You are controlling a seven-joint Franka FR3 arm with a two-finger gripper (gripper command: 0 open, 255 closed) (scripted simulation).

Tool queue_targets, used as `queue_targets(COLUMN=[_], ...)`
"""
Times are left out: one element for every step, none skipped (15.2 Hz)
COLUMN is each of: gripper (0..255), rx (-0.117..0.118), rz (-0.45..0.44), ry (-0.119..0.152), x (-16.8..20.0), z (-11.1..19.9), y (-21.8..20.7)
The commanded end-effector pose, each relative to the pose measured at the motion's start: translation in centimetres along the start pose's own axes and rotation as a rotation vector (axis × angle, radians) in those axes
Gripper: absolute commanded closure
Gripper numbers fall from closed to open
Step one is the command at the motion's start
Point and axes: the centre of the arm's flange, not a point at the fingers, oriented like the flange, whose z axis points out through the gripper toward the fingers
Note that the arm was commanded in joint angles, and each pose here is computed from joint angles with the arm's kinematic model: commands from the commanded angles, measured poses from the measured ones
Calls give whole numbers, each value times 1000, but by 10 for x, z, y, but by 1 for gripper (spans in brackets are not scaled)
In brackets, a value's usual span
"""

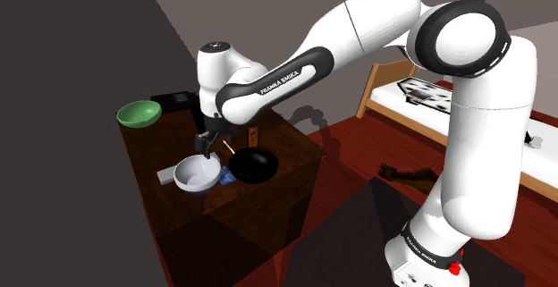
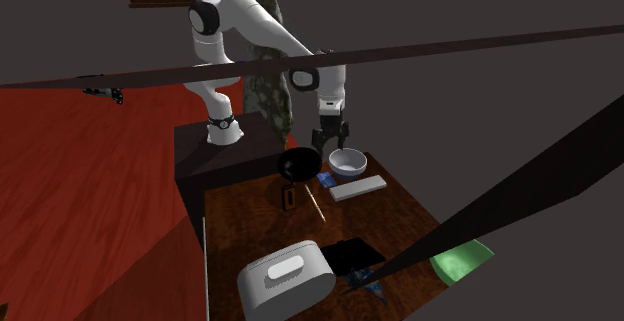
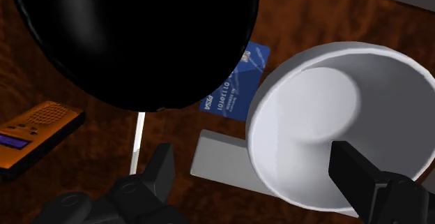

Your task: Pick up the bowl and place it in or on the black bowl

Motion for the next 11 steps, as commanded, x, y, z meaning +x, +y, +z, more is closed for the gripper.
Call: queue_targets(gripper=[0,0,0,0,0,0,0,0,0,0,0], rx=[1,1,1,1,1,1,1,1,1,1,1], rz=[0,0,0,0,0,0,0,0,0,0,0], ry=[1,1,1,1,1,1,1,1,1,1,1], x=[6,6,6,6,6,6,6,6,6,6,6], z=[10,15,20,26,31,36,45,45,45,45,45], y=[-7,-7,-7,-7,-7,-7,-7,-7,-7,-7,-7])
